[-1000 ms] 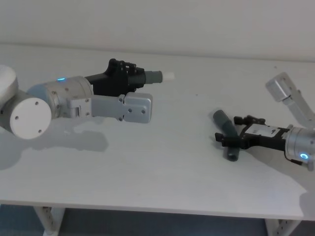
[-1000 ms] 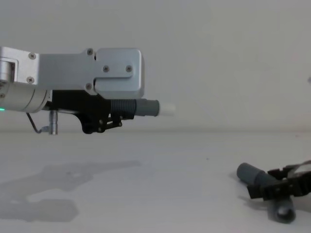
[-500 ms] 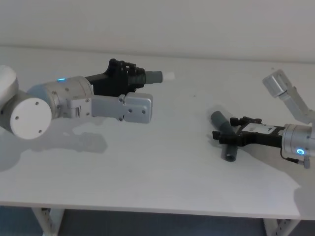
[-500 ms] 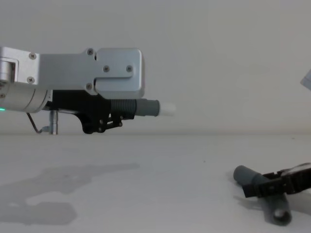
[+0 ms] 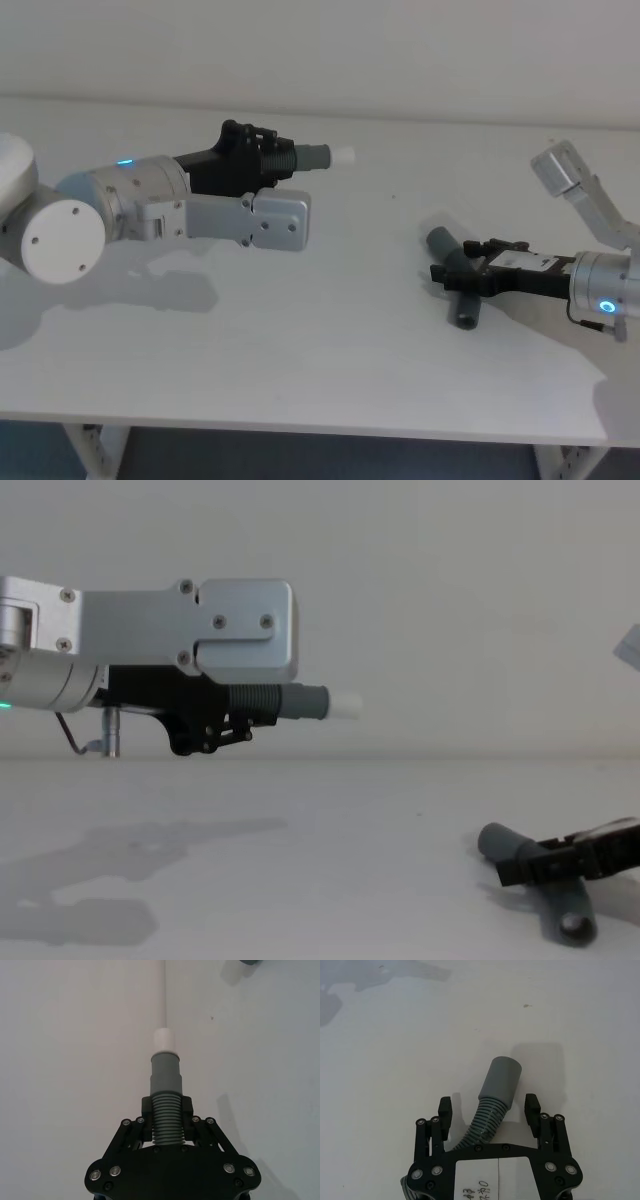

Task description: Use both hands to pick up one end of the pipe from the table, align the ends, and insert them.

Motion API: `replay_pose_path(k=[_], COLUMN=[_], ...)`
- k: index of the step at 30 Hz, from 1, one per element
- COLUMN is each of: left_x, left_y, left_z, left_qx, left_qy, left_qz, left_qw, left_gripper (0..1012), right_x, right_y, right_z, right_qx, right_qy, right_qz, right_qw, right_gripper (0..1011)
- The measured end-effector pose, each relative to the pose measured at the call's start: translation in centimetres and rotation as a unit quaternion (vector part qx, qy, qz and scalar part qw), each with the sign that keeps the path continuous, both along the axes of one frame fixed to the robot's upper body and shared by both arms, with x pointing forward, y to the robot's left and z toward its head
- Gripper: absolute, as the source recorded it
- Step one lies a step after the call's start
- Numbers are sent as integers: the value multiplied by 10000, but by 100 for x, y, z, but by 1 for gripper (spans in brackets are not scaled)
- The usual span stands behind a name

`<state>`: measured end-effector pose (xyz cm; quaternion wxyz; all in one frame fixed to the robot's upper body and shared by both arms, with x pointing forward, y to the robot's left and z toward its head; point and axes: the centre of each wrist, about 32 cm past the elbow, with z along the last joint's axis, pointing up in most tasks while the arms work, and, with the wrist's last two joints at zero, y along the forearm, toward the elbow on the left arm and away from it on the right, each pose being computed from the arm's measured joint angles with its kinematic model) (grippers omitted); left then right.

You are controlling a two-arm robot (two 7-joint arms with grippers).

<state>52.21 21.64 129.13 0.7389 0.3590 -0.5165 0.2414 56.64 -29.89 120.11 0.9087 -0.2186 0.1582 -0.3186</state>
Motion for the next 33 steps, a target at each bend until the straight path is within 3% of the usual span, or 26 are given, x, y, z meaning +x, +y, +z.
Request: replay_pose_path(k=[33], left_x=[0], left_y=[0], left_z=[0], left_qx=[0], left_qy=[0], left_qz=[0], left_qw=[10000], left_gripper=[320], right_x=[6], right_y=[11], right_z=[-24], right_qx=[6], right_qy=[93], right_qz=[9], right_qw=[10000], right_gripper=[848])
